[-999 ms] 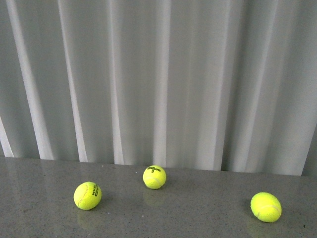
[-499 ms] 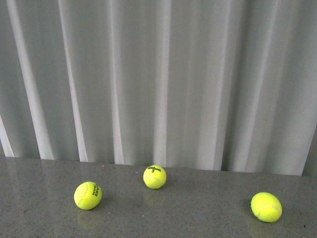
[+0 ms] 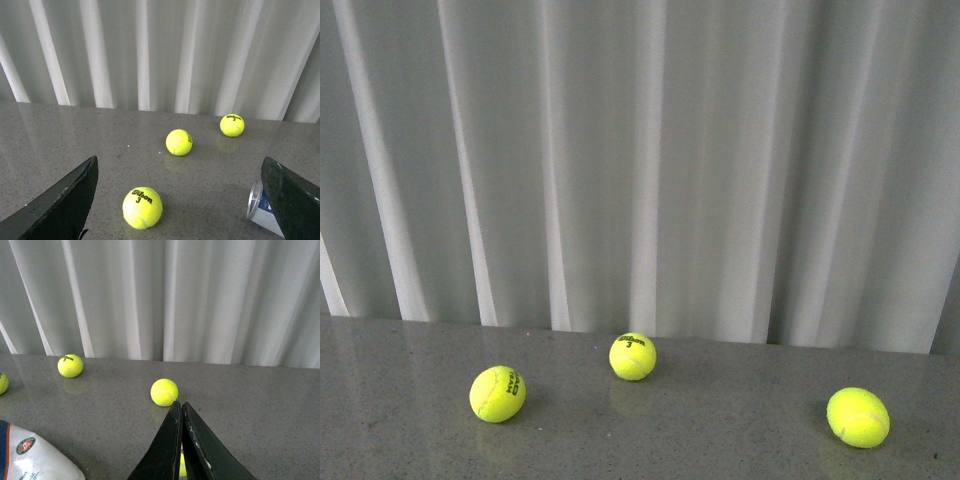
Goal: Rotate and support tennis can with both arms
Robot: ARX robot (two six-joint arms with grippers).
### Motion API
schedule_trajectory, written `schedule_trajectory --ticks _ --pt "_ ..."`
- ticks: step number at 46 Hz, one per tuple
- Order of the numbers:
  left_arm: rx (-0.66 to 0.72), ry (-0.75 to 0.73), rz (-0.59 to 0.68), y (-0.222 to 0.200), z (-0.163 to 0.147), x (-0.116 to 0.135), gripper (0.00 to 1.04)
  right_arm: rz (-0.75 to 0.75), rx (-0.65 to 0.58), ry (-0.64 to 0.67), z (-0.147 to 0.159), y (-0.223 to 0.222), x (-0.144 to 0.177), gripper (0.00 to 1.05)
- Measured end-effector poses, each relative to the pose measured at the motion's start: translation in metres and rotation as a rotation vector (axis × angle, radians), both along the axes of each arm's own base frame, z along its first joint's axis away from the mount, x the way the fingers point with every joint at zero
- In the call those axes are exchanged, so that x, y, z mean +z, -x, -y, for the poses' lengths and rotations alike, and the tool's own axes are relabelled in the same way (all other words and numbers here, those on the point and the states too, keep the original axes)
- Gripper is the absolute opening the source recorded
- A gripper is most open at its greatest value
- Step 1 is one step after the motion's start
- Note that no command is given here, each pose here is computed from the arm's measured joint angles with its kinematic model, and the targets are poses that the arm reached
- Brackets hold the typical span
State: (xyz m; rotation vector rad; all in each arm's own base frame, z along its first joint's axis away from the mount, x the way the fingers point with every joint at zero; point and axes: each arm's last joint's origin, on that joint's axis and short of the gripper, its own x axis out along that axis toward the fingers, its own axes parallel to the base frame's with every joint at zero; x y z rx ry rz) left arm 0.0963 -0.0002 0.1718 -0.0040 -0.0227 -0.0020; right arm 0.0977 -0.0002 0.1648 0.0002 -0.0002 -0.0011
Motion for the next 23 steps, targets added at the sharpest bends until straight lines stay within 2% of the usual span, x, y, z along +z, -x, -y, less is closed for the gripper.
schedule_trajectory --ticks 1,23 --pt "0.000 0.000 0.000 0.0000 0.0000 0.0000 0.98 0.000 0.000 0.000 0.0000 0.0000 0.0000 0.03" --pt "0.000 0.000 0.000 0.0000 0.0000 0.0000 0.98 0.000 0.000 0.001 0.0000 0.0000 0.0000 0.76"
